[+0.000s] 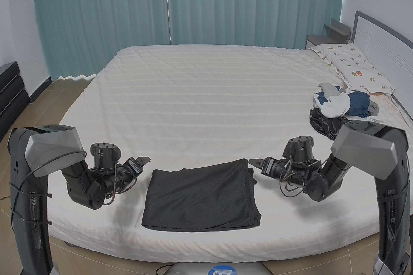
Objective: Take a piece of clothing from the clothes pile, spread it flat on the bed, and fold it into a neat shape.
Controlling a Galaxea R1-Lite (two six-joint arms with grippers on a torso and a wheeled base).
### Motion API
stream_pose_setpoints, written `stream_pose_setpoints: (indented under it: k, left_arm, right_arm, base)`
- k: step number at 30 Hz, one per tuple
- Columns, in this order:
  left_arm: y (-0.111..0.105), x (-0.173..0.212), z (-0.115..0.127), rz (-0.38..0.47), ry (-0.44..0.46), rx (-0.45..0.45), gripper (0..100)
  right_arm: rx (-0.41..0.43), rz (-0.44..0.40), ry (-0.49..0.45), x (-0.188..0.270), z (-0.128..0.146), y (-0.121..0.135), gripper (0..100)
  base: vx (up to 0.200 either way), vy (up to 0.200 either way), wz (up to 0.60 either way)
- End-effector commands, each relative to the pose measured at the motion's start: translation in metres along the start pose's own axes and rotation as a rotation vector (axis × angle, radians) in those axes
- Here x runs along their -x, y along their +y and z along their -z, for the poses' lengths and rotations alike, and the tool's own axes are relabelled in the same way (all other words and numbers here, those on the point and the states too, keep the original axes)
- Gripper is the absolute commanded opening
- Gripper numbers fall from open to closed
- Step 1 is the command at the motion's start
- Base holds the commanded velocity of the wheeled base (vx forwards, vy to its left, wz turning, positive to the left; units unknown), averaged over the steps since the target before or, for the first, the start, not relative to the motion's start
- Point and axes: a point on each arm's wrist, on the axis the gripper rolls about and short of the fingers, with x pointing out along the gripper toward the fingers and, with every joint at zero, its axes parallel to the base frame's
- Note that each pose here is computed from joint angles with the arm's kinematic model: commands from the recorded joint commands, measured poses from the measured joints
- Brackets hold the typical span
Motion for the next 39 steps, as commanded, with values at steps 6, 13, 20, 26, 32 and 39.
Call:
stream_pose_setpoints:
  k: [6, 13, 20, 26, 32, 39]
  left_arm:
    - [-0.025, 0.073, -0.032, 0.057, -0.099, -0.05, 100]
    - [-0.046, 0.147, -0.041, 0.132, -0.189, -0.137, 100]
    - [-0.054, 0.204, -0.04, 0.147, -0.31, -0.266, 100]
    - [-0.051, 0.25, -0.032, 0.166, -0.403, -0.325, 100]
    - [-0.041, 0.292, -0.015, 0.19, -0.479, -0.424, 100]
    - [-0.025, 0.322, 0.002, 0.152, -0.565, -0.489, 100]
  right_arm:
    - [-0.011, -0.02, -0.151, 0.144, -0.03, 0.007, 100]
    - [0.057, -0.039, -0.235, 0.214, -0.029, 0.011, 100]
    - [0.142, -0.017, -0.29, 0.259, -0.018, 0.004, 100]
    - [0.234, -0.019, -0.361, 0.302, -0.003, 0.001, 100]
    - [0.309, -0.002, -0.462, 0.345, 0.012, -0.003, 100]
    - [0.337, 0.043, -0.485, 0.383, 0.039, -0.011, 100]
  base:
    - [0.0, 0.0, 0.0]
    - [0.0, 0.0, 0.0]
    - [0.0, 0.0, 0.0]
    - [0.0, 0.0, 0.0]
    - [0.0, 0.0, 0.0]
    - [0.0, 0.0, 0.0]
